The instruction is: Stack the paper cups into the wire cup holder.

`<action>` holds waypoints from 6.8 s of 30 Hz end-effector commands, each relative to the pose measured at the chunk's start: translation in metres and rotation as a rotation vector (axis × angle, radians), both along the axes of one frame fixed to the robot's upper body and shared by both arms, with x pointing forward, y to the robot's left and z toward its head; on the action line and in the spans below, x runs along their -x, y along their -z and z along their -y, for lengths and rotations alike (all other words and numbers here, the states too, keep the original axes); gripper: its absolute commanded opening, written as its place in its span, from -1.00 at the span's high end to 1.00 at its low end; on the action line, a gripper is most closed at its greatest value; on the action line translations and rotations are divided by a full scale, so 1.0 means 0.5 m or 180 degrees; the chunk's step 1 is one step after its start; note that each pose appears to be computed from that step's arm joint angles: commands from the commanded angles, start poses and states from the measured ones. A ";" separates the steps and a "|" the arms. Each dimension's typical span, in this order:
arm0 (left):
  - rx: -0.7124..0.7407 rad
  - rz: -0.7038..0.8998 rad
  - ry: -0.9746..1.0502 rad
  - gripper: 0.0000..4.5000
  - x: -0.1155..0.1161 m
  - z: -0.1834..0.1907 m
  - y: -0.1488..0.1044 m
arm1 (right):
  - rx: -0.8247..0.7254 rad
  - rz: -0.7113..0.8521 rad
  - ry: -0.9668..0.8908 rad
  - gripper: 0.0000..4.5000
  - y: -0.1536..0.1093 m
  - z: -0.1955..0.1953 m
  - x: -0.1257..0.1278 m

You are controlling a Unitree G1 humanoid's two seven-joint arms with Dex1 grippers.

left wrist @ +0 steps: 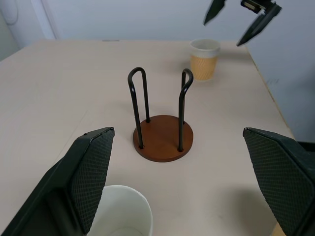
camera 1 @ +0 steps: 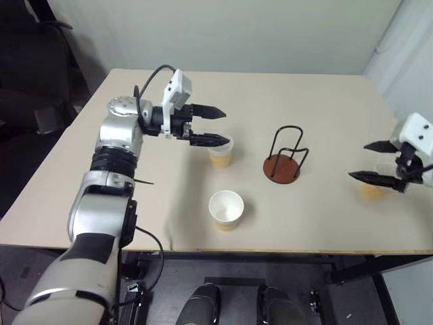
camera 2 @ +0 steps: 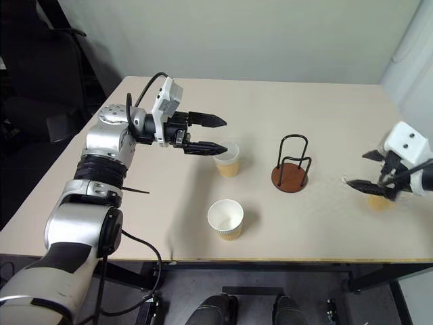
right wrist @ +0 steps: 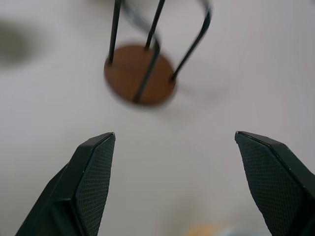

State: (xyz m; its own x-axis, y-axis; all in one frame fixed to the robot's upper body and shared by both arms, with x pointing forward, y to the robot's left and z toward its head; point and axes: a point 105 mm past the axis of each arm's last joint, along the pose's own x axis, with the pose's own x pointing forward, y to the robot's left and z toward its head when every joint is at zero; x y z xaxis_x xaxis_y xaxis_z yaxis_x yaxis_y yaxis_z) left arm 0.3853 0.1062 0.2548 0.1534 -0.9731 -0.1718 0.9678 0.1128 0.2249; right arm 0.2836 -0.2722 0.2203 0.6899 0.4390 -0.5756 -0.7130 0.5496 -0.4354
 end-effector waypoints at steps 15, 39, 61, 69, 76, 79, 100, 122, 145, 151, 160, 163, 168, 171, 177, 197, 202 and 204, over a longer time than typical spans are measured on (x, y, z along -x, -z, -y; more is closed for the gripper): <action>-0.1011 0.1204 -0.0817 -1.00 -0.075 -0.023 0.009 | -0.0474 0.0801 -0.0427 -0.75 -0.140 -0.088 0.000; -0.1463 0.1137 -0.0595 -1.00 -0.077 -0.007 0.055 | -0.0276 0.0613 -0.0970 -0.75 -0.134 -0.164 0.024; -0.2345 0.1603 -0.0482 -1.00 -0.088 -0.008 0.042 | -0.0278 0.0534 -0.0993 -0.75 -0.136 -0.163 0.022; -0.2490 0.1817 -0.0487 -1.00 -0.093 0.000 0.027 | -0.0241 0.0464 -0.0986 -0.75 -0.140 -0.154 0.027; -0.2548 0.1783 -0.0389 -1.00 -0.089 0.005 0.039 | -0.0222 0.0468 -0.0986 -0.75 -0.148 -0.152 0.026; -0.2556 0.1751 -0.0350 -1.00 -0.087 0.007 0.045 | -0.0220 0.0471 -0.0986 -0.75 -0.148 -0.153 0.025; -0.2685 0.1641 -0.0187 -1.00 -0.079 0.007 0.075 | -0.0244 0.0467 -0.0967 -0.75 -0.141 -0.155 0.024; -0.2853 0.1630 -0.0230 0.97 -0.085 -0.003 0.095 | -0.0244 0.0476 -0.0936 -0.77 -0.137 -0.152 0.023; -0.2364 0.1678 0.0021 0.97 -0.042 0.045 -0.095 | -0.0202 0.0420 -0.0676 -0.77 -0.130 -0.087 -0.001; -0.2121 0.1881 0.0398 0.97 -0.005 0.127 -0.153 | -0.0180 0.0406 -0.0659 -0.77 -0.125 -0.082 -0.006; -0.2038 0.2109 0.0909 0.97 0.039 0.222 -0.172 | -0.0146 0.0407 -0.0629 -0.77 -0.130 -0.076 -0.003; -0.2050 0.2145 0.1036 0.97 0.049 0.238 -0.170 | -0.0132 0.0399 -0.0609 -0.77 -0.131 -0.073 0.001; -0.2036 0.2172 0.1189 0.97 0.062 0.257 -0.168 | -0.0118 0.0391 -0.0591 -0.77 -0.132 -0.072 0.004; -0.2068 0.2172 0.1245 0.97 0.064 0.262 -0.160 | -0.0111 0.0388 -0.0581 -0.77 -0.132 -0.071 0.005; -0.2137 0.2187 0.1228 0.97 0.059 0.261 -0.151 | -0.0112 0.0387 -0.0584 -0.77 -0.132 -0.072 0.007; -0.2291 0.2221 0.1183 0.97 0.045 0.263 -0.119 | -0.0135 0.0337 -0.0609 -0.77 -0.122 -0.079 0.011; -0.2317 0.2217 0.1192 0.97 0.043 0.265 -0.111 | -0.0136 0.0324 -0.0613 -0.77 -0.120 -0.080 0.012; -0.2329 0.2217 0.1189 0.97 0.042 0.265 -0.108 | -0.0137 0.0319 -0.0617 -0.77 -0.119 -0.081 0.013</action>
